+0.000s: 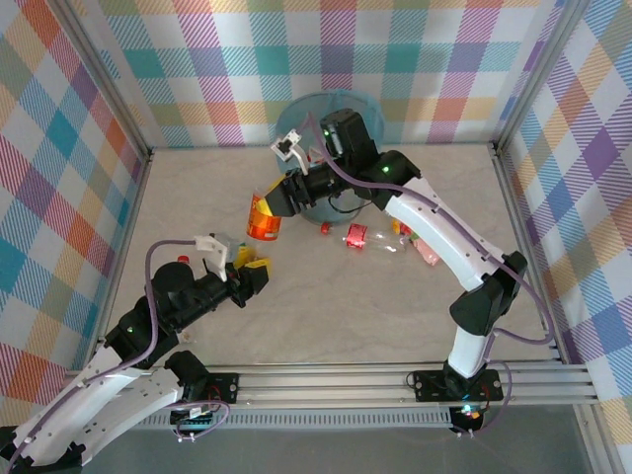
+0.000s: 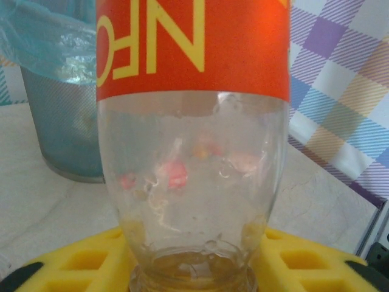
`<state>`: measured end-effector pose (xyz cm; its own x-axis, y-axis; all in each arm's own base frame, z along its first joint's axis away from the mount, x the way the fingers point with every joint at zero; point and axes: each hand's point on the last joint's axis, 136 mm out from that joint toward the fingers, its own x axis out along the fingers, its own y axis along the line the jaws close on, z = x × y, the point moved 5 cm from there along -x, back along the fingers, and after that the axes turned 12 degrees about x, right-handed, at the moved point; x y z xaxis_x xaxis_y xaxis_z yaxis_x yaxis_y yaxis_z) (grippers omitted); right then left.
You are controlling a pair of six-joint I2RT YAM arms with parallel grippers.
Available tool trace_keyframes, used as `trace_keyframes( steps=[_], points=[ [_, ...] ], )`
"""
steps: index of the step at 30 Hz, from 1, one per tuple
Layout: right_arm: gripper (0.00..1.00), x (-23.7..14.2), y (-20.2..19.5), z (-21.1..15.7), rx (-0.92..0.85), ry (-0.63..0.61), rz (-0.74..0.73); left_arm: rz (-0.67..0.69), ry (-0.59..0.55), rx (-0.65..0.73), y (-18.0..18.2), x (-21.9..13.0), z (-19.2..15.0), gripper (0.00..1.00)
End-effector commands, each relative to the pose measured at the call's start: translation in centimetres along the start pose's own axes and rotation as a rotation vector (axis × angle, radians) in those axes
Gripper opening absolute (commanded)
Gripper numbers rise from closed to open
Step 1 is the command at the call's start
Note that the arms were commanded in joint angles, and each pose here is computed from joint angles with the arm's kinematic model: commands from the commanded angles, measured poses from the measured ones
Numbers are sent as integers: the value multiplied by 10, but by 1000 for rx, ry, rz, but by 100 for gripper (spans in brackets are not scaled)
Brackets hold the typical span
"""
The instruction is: Put the plastic bottles in the bin
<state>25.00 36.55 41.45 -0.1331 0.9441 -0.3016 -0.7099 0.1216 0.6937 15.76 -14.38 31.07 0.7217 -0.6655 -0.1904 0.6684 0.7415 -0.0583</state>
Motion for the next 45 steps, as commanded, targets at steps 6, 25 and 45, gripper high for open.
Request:
trace_keyframes(
  steps=[6, 25, 45],
  points=[
    [50, -68, 11, 53, -121, -231, -260, 117, -39, -28, 14, -17, 16, 75],
    [49, -128, -181, 98, -42, -314, -860, 233, 65, -61, 27, -2, 5, 77],
    [55, -66, -298, 35, 52, 8, -724, 270, 123, -79, 32, 5, -6, 78]
  ],
)
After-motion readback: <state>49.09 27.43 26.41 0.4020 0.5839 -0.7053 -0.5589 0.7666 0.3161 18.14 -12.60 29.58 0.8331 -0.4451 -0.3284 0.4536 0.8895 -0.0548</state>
